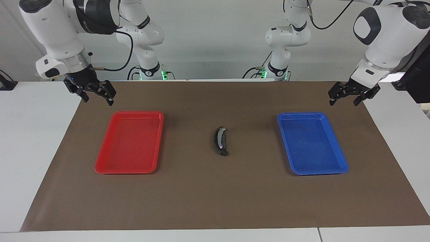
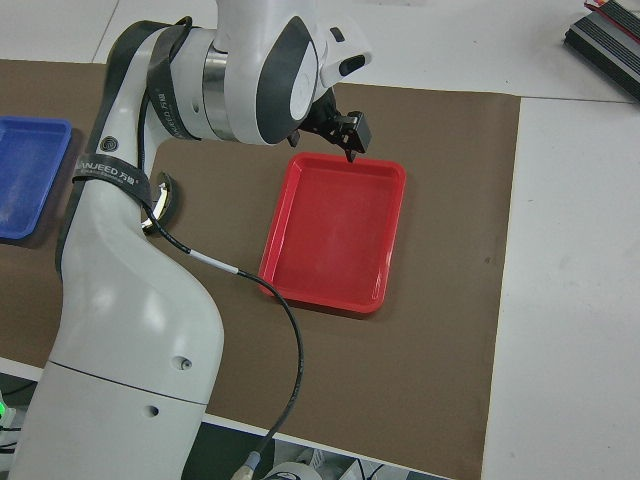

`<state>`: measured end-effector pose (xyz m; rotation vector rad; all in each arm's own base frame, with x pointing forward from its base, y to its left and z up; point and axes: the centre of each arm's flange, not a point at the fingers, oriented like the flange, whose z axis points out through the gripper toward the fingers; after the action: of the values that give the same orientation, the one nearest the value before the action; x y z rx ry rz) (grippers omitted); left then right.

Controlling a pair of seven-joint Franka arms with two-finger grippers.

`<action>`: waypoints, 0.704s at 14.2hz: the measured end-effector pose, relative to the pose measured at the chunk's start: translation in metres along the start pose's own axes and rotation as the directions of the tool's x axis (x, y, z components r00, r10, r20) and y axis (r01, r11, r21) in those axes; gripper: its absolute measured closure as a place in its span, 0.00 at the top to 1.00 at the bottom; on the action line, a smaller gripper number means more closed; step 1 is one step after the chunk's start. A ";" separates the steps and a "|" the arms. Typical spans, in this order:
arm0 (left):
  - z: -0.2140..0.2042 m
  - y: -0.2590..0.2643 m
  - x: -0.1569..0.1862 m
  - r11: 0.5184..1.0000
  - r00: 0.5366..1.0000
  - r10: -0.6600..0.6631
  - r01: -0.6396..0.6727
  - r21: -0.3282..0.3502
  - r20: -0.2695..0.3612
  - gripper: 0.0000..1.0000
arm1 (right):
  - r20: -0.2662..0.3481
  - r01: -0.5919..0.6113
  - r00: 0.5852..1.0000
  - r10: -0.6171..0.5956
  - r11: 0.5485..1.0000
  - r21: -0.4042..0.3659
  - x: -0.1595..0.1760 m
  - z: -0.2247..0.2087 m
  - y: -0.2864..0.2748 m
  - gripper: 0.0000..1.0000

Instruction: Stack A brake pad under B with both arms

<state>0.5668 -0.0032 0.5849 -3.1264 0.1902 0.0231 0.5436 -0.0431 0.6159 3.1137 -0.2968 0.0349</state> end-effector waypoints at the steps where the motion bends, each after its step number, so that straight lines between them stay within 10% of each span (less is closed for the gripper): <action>1: 0.000 0.000 0.000 1.000 1.000 0.000 0.000 0.000 0.000 0.99 | 0.011 0.013 1.000 -0.013 1.000 -0.003 -0.003 -0.012 0.007 1.00; 10: 0.000 0.000 0.000 1.000 1.000 0.000 0.000 0.000 0.000 0.99 | 0.077 0.049 0.996 -0.048 0.999 -0.011 -0.010 -0.020 -0.005 1.00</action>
<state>0.5668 -0.0033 0.5849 -3.1264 0.1903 0.0231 0.5338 -0.0362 0.6356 3.1124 -0.2214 -0.0874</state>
